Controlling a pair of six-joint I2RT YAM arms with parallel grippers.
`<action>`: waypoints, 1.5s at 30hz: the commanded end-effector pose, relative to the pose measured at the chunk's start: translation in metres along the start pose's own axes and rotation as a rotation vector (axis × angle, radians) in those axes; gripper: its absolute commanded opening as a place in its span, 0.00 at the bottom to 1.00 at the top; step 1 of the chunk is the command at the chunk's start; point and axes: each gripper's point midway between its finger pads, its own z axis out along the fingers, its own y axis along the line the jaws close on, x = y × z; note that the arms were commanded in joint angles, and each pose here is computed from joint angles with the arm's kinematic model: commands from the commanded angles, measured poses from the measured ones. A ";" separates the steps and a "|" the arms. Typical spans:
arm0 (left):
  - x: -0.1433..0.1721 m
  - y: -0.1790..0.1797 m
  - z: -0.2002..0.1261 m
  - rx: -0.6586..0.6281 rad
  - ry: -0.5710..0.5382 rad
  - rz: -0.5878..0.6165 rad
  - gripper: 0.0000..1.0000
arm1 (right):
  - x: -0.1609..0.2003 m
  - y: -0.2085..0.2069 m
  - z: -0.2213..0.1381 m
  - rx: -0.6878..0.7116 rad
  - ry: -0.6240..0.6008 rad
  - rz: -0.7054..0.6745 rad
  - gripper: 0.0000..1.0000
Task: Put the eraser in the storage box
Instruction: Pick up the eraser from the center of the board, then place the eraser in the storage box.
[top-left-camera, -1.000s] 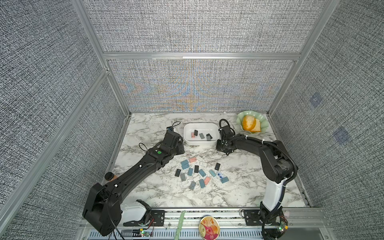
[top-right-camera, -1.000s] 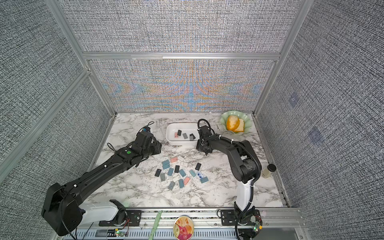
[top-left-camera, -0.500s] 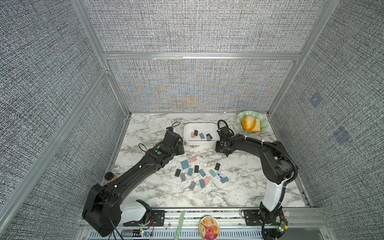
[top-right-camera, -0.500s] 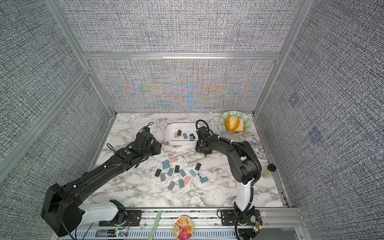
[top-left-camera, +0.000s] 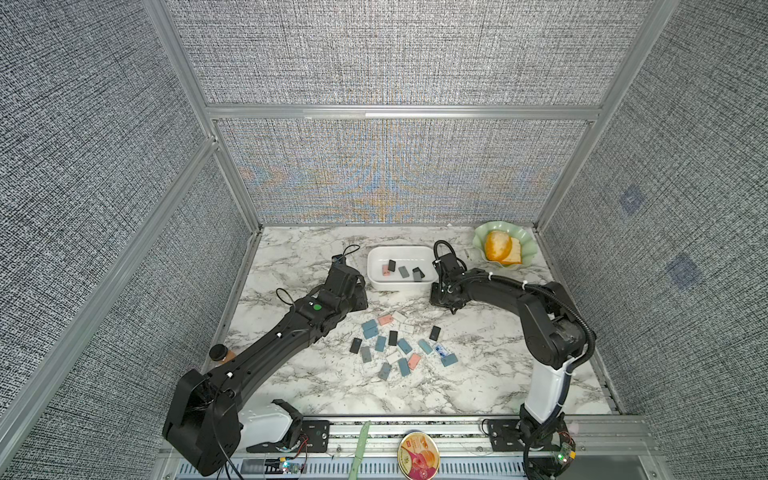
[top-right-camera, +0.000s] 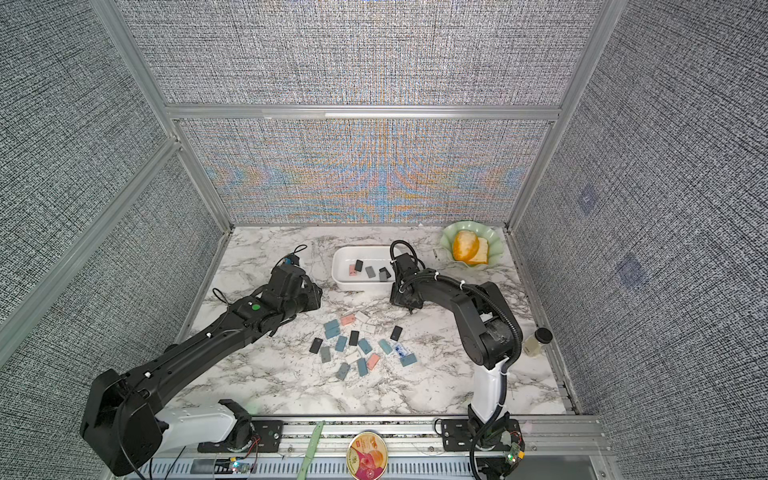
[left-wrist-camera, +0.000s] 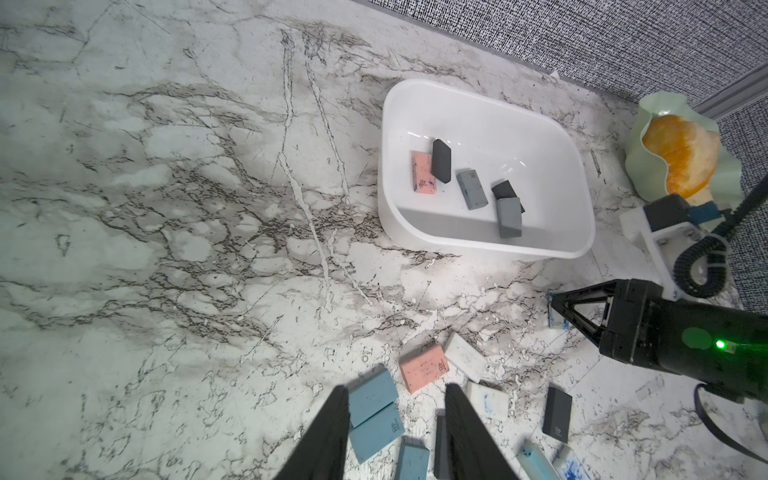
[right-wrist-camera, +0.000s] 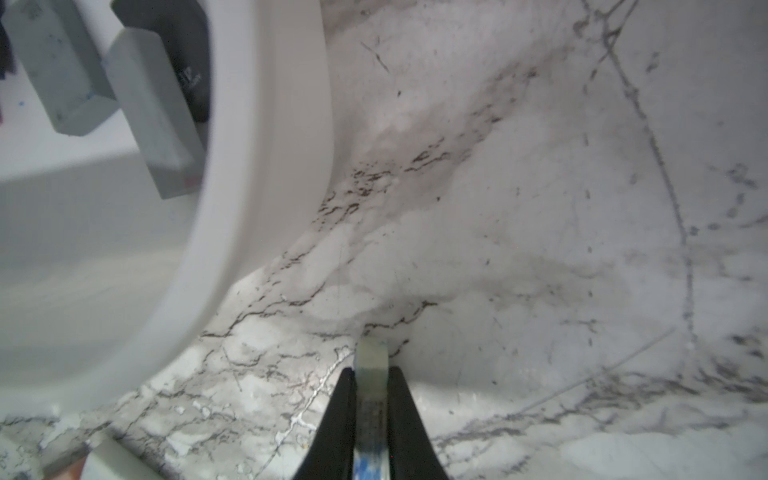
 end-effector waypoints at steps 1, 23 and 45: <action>-0.002 0.001 -0.001 -0.005 -0.012 -0.006 0.41 | 0.001 -0.005 -0.005 0.024 -0.003 -0.001 0.14; -0.002 0.000 0.001 0.000 -0.017 -0.011 0.41 | -0.046 0.013 -0.087 -0.018 -0.156 -0.061 0.15; 0.007 0.022 -0.013 -0.061 -0.029 -0.051 0.41 | -0.118 0.085 -0.001 -0.144 -0.091 -0.140 0.19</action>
